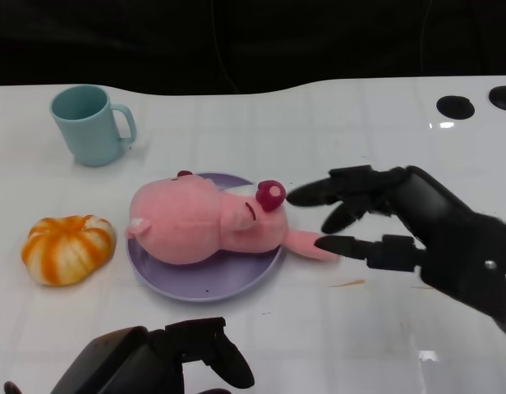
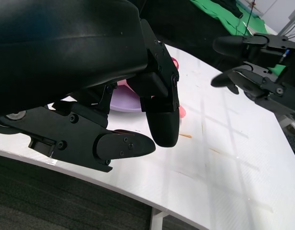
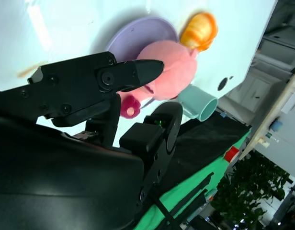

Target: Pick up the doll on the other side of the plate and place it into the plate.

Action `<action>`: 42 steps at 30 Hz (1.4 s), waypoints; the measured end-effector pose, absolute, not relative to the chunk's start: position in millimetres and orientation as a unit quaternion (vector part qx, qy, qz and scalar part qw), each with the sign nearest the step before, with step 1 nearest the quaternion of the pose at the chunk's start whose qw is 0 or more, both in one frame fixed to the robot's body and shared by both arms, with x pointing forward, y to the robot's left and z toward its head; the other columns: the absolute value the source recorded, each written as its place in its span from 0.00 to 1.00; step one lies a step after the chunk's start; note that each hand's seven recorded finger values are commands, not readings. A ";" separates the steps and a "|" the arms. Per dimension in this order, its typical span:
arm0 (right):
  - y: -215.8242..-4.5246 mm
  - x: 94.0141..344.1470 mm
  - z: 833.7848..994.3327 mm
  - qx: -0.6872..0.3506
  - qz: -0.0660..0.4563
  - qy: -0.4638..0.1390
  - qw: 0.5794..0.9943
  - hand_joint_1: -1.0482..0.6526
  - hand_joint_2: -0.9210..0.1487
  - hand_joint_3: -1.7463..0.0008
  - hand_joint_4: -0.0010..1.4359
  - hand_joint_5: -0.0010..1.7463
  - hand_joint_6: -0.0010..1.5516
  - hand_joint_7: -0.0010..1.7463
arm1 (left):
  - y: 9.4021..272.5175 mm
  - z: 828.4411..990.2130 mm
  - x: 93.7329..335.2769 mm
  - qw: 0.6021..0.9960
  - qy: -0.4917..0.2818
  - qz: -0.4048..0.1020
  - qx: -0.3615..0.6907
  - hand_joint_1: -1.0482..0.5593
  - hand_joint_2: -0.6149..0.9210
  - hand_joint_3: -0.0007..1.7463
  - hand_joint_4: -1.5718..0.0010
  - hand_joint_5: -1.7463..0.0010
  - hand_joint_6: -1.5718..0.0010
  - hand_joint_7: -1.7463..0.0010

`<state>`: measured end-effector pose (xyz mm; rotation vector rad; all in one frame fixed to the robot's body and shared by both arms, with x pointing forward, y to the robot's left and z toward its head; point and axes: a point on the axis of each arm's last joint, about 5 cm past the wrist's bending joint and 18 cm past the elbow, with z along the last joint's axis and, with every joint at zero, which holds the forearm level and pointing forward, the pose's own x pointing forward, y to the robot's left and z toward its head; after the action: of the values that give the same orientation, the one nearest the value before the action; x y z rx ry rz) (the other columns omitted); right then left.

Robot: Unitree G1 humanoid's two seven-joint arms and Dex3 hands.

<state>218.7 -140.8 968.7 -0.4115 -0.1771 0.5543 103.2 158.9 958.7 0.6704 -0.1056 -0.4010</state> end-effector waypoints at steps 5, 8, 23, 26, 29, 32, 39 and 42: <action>-154.8 198.4 972.0 -0.178 0.263 -0.063 0.946 0.58 0.35 0.39 0.56 0.85 0.50 0.73 | 159.8 959.3 103.6 0.922 -0.054 -0.195 0.329 0.48 1.00 0.23 0.59 0.00 0.57 0.43; -163.0 185.8 977.8 -0.174 0.253 -0.048 0.951 0.60 0.43 0.29 0.58 0.94 0.49 0.81 | 159.9 959.6 104.0 0.922 -0.056 -0.196 0.329 0.48 1.00 0.23 0.59 0.00 0.57 0.43; -182.0 164.0 973.7 -0.169 0.231 -0.016 0.958 0.66 0.43 0.23 0.62 1.00 0.48 0.91 | 166.9 959.8 102.8 0.921 -0.066 -0.193 0.332 0.49 1.00 0.23 0.59 0.02 0.57 0.45; -184.6 166.2 970.3 -0.210 0.233 -0.008 0.949 0.63 0.47 0.23 0.64 1.00 0.49 0.91 | 168.3 959.2 102.4 0.920 -0.066 -0.193 0.336 0.49 1.00 0.23 0.59 0.03 0.57 0.45; -186.3 167.9 967.3 -0.245 0.238 -0.003 0.940 0.63 0.50 0.23 0.64 1.00 0.50 0.90 | 169.8 958.2 102.3 0.919 -0.064 -0.191 0.338 0.49 1.00 0.23 0.58 0.02 0.56 0.45; -185.9 170.2 965.4 -0.261 0.255 -0.008 0.931 0.65 0.53 0.22 0.63 1.00 0.50 0.89 | 170.1 956.7 102.5 0.919 -0.063 -0.192 0.339 0.48 1.00 0.23 0.59 0.03 0.56 0.46; -185.6 173.7 964.9 -0.291 0.266 -0.001 0.919 0.67 0.54 0.22 0.62 1.00 0.51 0.88 | 169.9 955.9 102.7 0.918 -0.066 -0.193 0.340 0.49 1.00 0.24 0.58 0.11 0.55 0.46; -184.8 174.2 963.8 -0.295 0.269 0.001 0.917 0.67 0.55 0.21 0.63 1.00 0.51 0.88 | 169.9 956.2 102.7 0.918 -0.069 -0.193 0.340 0.49 1.00 0.24 0.57 0.10 0.55 0.46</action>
<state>174.2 -184.8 963.8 -0.6068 0.0019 0.5530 102.7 169.9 956.2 0.6998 -0.1419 -0.3963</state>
